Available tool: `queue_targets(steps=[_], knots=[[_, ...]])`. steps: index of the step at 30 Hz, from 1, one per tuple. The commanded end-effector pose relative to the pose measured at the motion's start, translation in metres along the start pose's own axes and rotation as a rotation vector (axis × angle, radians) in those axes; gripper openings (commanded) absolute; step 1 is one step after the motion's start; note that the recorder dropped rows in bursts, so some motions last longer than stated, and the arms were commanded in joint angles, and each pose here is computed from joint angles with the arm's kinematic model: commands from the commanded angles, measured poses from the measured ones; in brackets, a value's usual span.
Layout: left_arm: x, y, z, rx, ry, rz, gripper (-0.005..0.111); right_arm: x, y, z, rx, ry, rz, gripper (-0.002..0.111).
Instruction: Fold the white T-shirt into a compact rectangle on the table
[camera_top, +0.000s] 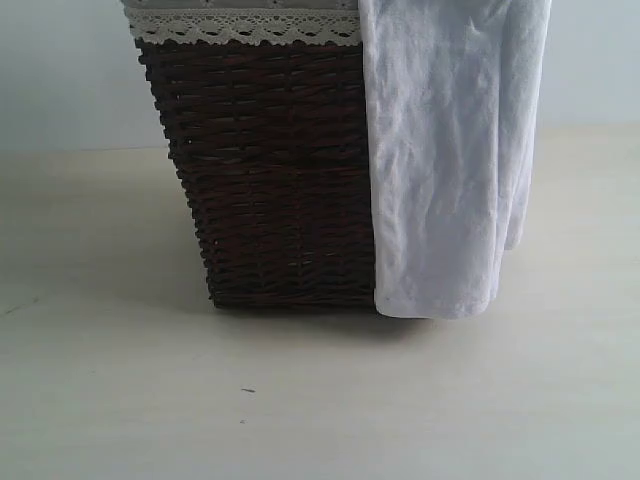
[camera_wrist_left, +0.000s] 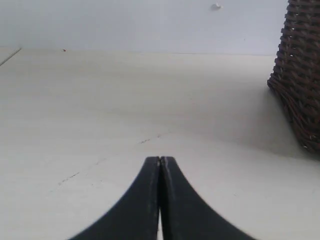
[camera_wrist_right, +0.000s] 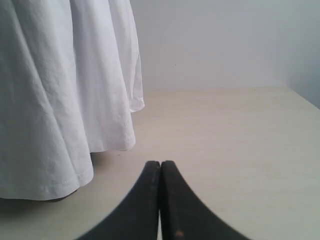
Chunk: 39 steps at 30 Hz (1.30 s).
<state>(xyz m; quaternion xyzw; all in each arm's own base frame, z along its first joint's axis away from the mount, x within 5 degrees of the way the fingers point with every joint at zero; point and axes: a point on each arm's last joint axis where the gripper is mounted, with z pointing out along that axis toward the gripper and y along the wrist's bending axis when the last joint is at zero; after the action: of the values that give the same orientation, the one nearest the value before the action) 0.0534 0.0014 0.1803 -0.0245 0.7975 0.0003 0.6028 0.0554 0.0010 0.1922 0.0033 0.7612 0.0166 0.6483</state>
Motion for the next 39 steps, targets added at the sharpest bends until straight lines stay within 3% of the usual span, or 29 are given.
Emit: queue_targets(steps=[1, 8, 10, 12, 19, 20, 22, 24, 26, 28, 33, 36, 39], knots=[[-0.001, 0.0, 0.0, -0.003, -0.012, 0.002, 0.0, 0.0, 0.0, 0.0, 0.006, -0.009, -0.007, 0.0], [-0.001, 0.001, 0.0, -0.007, -0.012, 0.019, 0.0, 0.0, 0.0, 0.0, 0.006, -0.014, -0.008, 0.0], [-0.004, 0.001, -0.001, -0.018, -0.044, 0.119, 0.0, -0.002, 0.0, 0.0, 0.005, -0.034, -0.021, 0.0], [-0.012, 0.001, -0.001, -0.022, -0.129, 0.137, 0.0, -0.008, 0.0, 0.0, 0.003, -0.106, -0.045, 0.0], [-0.032, 0.0, -0.006, -0.005, -0.357, 0.03, 0.0, -0.038, 0.001, -0.009, -0.018, -0.447, 0.014, 0.0], [-0.038, 0.0, -0.009, 0.001, -0.435, 0.01, 0.0, -0.042, 0.001, -0.011, -0.031, -0.49, 0.064, 0.0], [-0.047, -0.001, -0.014, 0.043, -0.545, -0.114, 0.0, -0.046, 0.001, -0.013, -0.067, -0.549, 0.181, 0.0], [-0.051, -0.001, -0.016, 0.124, -0.585, -0.363, 0.0, -0.048, 0.002, -0.015, -0.094, -0.573, 0.247, 0.0], [-0.054, -0.003, -0.018, 0.18, -0.621, -0.454, 0.0, -0.049, 0.003, -0.015, -0.108, -0.573, 0.254, 0.0], [-0.057, -0.009, -0.021, 0.261, -0.645, -0.439, 0.0, -0.05, 0.005, -0.016, -0.13, -0.583, 0.242, 0.0], [-0.098, -0.042, -0.037, 0.634, -0.628, -0.318, 0.0, -0.052, 0.012, -0.018, -0.225, -0.592, 0.26, 0.001], [-0.123, -0.05, -0.028, 0.7, -0.543, -0.286, 0.011, -0.073, 0.014, -0.024, -0.257, -0.624, 0.287, 0.01], [-0.134, -0.052, -0.013, 0.705, -0.481, -0.309, 0.028, -0.094, 0.014, -0.023, -0.24, -0.601, 0.279, 0.028]])
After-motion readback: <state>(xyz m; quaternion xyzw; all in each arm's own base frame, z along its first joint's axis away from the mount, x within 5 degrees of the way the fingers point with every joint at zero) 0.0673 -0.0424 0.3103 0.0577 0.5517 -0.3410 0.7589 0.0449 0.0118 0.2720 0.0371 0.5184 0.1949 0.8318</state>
